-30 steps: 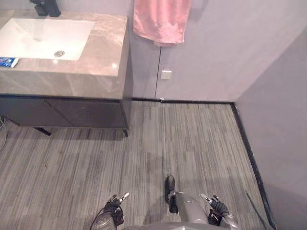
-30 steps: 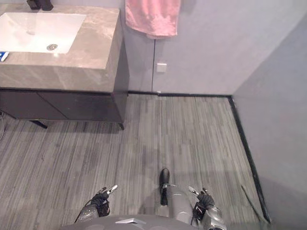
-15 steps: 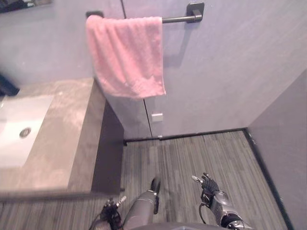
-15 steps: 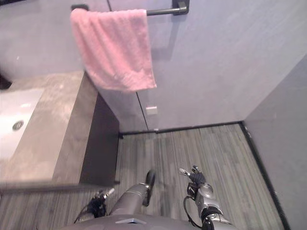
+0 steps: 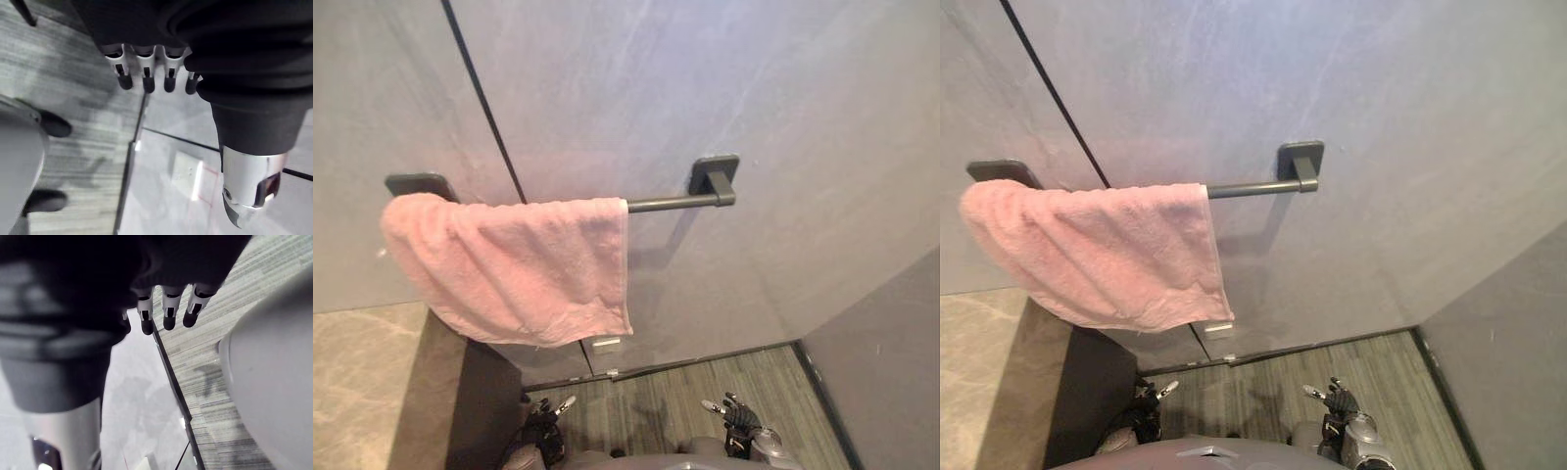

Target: Organize washtable

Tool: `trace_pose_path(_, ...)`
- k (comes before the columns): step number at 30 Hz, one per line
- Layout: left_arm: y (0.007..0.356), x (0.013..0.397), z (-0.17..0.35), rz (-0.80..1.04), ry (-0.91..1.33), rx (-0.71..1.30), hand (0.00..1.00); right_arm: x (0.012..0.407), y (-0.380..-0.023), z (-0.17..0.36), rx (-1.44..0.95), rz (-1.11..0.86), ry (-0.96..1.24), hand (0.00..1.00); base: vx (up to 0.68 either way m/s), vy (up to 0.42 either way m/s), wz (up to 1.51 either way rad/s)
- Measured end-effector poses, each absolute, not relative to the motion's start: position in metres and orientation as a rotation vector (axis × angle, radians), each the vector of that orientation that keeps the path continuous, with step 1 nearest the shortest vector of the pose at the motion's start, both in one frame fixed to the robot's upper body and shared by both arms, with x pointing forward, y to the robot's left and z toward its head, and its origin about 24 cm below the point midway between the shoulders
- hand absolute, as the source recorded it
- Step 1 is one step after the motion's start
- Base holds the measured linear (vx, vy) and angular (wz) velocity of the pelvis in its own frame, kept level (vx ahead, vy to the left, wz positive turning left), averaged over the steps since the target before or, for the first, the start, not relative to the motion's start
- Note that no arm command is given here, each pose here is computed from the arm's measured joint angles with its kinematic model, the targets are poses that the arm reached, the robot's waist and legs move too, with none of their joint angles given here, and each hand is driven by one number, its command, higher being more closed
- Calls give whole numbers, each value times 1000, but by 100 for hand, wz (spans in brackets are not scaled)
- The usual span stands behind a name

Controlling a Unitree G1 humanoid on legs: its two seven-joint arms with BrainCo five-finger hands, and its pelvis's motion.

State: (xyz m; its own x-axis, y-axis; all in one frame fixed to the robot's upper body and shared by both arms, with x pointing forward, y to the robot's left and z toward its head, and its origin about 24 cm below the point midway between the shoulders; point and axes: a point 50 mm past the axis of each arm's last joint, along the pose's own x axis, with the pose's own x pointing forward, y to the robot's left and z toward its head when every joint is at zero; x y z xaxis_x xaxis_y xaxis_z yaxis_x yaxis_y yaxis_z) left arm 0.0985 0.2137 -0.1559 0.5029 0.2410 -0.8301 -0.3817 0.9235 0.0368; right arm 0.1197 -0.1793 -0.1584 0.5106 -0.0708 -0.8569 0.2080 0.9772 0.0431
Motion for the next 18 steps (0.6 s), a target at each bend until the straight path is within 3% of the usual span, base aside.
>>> trace_pose_path(8,207,82,-163,382,1053,-174,0,120,-187,-158,45,-97,1043,0,161,-119,0)
trace_pose_path(18,205,82,-163,387,1053,-167,0,133,-181,-151,-27,-17,974,0,-15,23,5)
